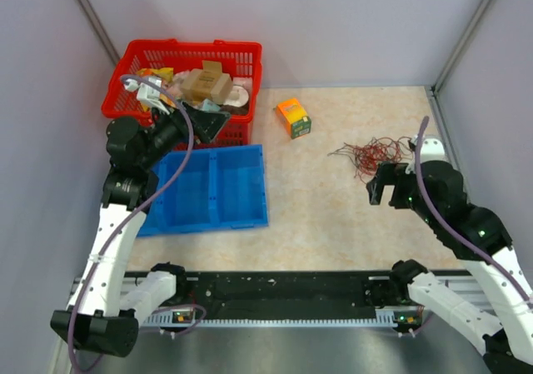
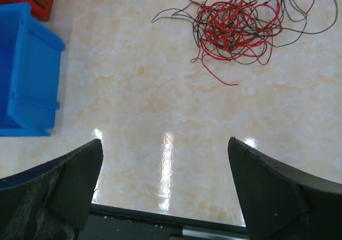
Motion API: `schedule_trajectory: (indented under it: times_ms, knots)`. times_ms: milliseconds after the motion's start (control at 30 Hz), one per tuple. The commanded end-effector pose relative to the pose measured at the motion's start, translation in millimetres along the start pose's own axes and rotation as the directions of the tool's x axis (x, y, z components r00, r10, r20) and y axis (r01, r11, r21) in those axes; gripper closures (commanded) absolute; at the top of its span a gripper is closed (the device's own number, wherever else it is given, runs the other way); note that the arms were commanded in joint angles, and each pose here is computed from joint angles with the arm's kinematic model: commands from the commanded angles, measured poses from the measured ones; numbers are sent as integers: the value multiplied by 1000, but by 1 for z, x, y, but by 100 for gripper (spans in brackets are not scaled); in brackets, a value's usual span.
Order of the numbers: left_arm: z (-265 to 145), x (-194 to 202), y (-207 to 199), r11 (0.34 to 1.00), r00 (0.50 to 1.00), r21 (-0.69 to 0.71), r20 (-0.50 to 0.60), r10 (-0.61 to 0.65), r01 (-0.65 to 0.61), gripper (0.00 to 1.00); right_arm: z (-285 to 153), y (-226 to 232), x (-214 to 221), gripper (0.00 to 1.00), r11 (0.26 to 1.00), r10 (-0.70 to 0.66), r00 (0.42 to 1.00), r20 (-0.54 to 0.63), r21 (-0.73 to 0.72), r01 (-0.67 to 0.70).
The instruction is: Untangle the cables
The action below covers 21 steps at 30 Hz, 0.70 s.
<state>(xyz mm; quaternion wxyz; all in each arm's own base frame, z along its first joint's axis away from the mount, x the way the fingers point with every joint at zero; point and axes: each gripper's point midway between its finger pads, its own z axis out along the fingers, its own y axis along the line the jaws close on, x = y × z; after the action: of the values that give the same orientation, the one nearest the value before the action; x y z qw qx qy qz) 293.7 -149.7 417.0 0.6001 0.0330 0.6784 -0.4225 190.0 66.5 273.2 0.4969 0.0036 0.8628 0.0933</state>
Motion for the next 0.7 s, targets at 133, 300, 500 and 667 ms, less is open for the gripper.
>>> schedule_trajectory:
  times_ms: [133,300,500,667]
  knots:
    - [30,27,-21,981,997,184,-63,-50,60,7,54,50,-8,1,990,12,999,-34,-139,-17]
    - [44,78,-42,960,981,276,-196,6,49,12,106,63,-13,1,991,58,996,-71,-114,-66]
    - [35,115,-77,941,950,334,-307,58,50,12,152,7,-48,14,915,404,914,23,-10,-404]
    - [16,136,-113,900,930,435,-323,177,-20,12,196,-12,-52,23,864,501,864,39,32,-503]
